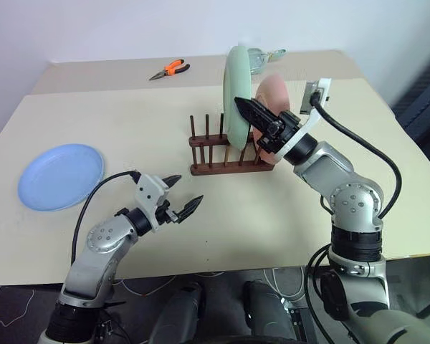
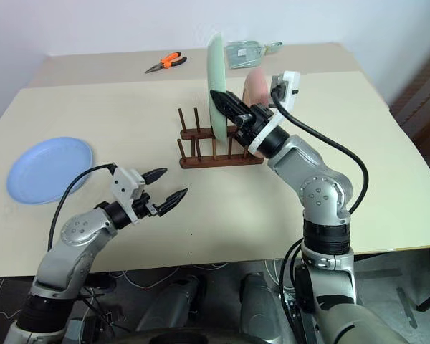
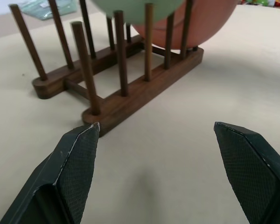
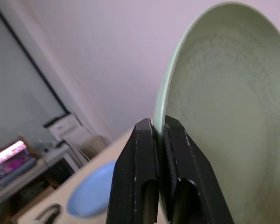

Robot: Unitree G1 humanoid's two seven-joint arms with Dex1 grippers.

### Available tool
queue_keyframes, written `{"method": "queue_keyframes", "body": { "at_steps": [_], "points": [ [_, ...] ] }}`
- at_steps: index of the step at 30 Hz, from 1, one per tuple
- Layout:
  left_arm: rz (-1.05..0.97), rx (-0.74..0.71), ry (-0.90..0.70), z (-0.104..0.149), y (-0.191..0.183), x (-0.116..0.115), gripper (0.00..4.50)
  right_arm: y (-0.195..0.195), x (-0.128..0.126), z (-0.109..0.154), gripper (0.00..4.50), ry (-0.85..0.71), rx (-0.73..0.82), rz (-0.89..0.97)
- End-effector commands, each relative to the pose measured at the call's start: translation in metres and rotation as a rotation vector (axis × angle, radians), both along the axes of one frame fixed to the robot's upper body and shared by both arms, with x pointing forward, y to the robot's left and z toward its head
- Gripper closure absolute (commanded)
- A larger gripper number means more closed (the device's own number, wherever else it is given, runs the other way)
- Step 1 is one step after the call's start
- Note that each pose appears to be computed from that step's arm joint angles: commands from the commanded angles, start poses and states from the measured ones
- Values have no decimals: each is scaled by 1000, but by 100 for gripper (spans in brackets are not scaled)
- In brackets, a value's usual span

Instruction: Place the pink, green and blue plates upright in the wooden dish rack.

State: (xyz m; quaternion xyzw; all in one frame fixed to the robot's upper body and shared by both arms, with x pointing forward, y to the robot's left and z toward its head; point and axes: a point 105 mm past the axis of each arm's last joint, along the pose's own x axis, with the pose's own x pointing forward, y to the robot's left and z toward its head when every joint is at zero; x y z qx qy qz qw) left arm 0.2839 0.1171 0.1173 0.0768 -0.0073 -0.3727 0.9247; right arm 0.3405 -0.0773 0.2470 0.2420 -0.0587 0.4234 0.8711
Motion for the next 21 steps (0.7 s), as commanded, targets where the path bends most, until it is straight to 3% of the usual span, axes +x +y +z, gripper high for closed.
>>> {"method": "queue_keyframes", "body": {
  "at_steps": [1,3,8,9,15,21],
  "points": [
    [-25,7,-43,10,-4,-4,43,0,-1,12,418,-47,-3,2],
    [-25,11,-42,11,-4,-4,41,-1,1,10,351,-49,-16,-12],
    [-23,-4,-18,13,-3,0,41,-2,2,20,96,-146,-93,-68],
    [-24,-8,-11,13,-3,-1,0,-1,1,25,45,-188,-125,-77],
    [27,-24,-12,14,2,2,0,3,-9,48,45,-426,-317,-137],
    [238,-96,-55,25,35,25,0,1,-11,72,45,-666,-505,-240]
  ]
}}
